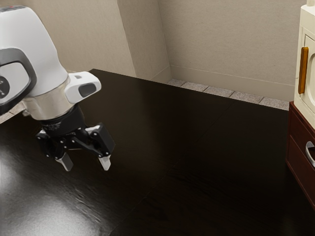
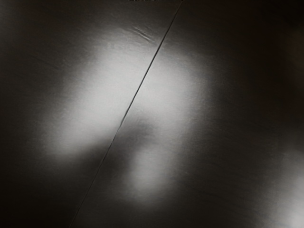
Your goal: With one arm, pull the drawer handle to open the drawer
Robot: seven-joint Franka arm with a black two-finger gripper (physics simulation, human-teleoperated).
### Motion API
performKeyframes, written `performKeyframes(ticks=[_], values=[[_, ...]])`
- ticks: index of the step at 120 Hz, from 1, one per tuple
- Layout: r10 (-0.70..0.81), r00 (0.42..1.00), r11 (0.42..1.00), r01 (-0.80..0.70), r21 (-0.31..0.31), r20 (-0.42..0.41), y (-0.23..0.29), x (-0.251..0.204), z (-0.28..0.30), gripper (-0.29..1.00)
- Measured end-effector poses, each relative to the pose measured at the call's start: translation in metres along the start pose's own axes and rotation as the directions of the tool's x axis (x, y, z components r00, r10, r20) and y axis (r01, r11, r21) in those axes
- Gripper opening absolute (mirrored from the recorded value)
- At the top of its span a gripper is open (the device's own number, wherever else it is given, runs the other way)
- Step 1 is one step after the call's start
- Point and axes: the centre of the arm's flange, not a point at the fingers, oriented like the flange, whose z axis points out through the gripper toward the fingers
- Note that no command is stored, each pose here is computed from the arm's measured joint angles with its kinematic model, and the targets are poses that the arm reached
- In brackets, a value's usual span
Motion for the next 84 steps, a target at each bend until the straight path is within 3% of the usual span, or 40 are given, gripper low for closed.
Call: performKeyframes(ticks=[23, 54, 84], values=[[-0.091, 0.994, 0.986, 0.081, -0.143, -0.065, 0.057, 0.001, 0.016, 0.70], [-0.193, 0.980, 0.919, 0.163, -0.359, -0.050, 0.128, -0.010, 0.027, 0.70], [-0.260, 0.966, 0.846, 0.221, -0.485, -0.012, 0.171, -0.026, 0.032, 0.70]])
